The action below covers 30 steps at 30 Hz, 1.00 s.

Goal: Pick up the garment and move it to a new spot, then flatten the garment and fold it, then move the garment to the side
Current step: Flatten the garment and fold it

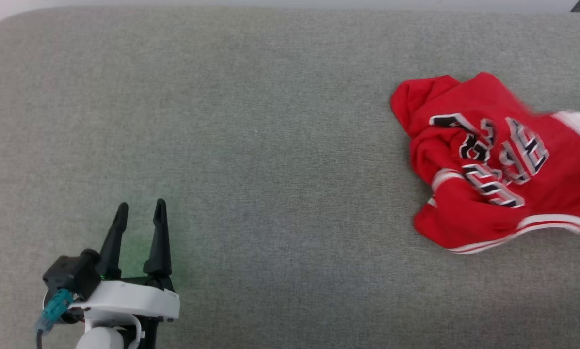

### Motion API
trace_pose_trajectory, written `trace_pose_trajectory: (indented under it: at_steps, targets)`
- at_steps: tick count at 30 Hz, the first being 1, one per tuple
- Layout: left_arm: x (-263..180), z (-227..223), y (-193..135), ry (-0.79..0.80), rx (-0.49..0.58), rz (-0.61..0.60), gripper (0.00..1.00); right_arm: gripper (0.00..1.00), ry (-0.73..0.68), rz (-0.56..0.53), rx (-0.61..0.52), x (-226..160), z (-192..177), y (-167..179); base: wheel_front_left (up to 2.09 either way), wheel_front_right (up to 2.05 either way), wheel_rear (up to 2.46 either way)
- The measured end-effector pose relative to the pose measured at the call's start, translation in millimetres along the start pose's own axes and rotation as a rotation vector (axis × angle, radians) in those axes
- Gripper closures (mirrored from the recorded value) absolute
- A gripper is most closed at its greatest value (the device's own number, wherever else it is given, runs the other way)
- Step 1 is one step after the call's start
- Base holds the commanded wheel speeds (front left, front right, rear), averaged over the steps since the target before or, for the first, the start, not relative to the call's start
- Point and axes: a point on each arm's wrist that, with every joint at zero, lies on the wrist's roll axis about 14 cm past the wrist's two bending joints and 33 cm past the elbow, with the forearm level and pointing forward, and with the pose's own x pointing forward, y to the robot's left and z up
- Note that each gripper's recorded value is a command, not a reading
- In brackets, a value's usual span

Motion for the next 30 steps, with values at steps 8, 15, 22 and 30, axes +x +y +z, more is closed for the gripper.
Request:
trace_pose_trajectory:
  at_steps: [8, 15, 22, 30]
  targets:
    - [4, -1, -5, 0.004, 0.008, -0.025, 0.0, 1.0, -0.007, -0.259, 0.156, -35, -39, -100, 0.0, 0.0, 0.0]
    - [5, -1, -8, 0.008, 0.025, -0.049, 0.0, 1.0, 0.025, -0.383, 0.271, -46, -82, -128, 0.0, 0.0, 0.0]
    - [11, -6, -31, 0.04, 0.078, -0.167, 0.0, 0.0, -0.121, -0.43, 0.319, -53, -73, -132, 0.0, 0.0, 0.0]
    - [48, 34, -88, 0.007, 0.226, -0.44, 0.0, 0.0, -0.445, -0.44, 0.311, -73, -45, -121, 0.0, 0.0, 0.0]
